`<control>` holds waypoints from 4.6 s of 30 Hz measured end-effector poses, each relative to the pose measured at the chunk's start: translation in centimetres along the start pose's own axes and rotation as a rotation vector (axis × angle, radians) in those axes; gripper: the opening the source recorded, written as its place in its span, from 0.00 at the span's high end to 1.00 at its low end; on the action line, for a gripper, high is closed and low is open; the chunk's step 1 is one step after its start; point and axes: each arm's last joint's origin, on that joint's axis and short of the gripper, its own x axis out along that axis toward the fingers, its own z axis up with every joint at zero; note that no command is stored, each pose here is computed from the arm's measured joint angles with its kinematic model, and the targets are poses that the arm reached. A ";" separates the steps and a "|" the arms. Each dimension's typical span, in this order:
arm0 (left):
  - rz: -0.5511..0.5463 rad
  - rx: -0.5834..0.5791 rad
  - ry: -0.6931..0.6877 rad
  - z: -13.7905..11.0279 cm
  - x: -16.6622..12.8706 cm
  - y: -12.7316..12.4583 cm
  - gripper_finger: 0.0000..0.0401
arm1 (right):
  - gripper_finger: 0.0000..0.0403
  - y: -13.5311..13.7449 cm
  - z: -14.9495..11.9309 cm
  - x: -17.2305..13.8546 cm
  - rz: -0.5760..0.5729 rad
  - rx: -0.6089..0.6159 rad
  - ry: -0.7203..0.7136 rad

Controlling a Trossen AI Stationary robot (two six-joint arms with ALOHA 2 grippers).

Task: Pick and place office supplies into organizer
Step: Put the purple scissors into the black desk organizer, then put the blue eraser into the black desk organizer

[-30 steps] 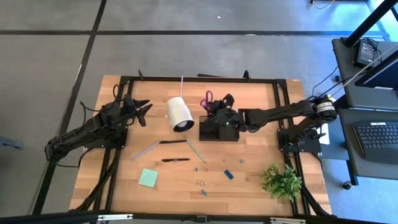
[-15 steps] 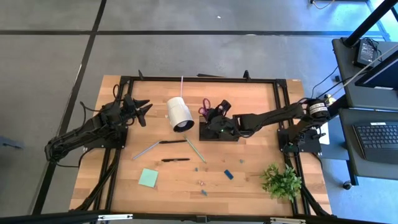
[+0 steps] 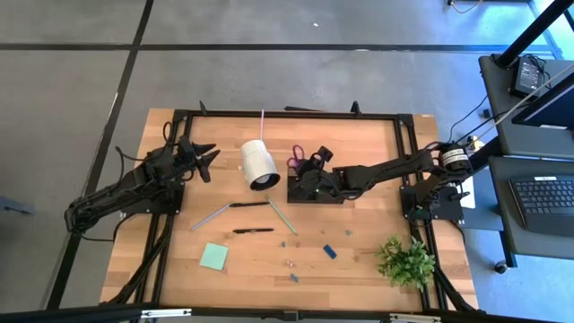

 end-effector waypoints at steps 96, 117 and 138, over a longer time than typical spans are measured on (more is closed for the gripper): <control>-0.026 0.009 0.009 0.0 0.0 -0.1 0.68 | 0.54 8.0 -8.1 -9.1 0.473 0.497 0.954; -0.025 0.009 0.009 0.0 0.0 -0.1 0.68 | 0.40 9.8 -9.7 -8.8 0.457 0.447 0.931; -0.025 0.009 0.009 -0.1 0.0 -0.1 0.68 | 0.45 11.0 -10.1 -8.4 0.390 0.410 0.937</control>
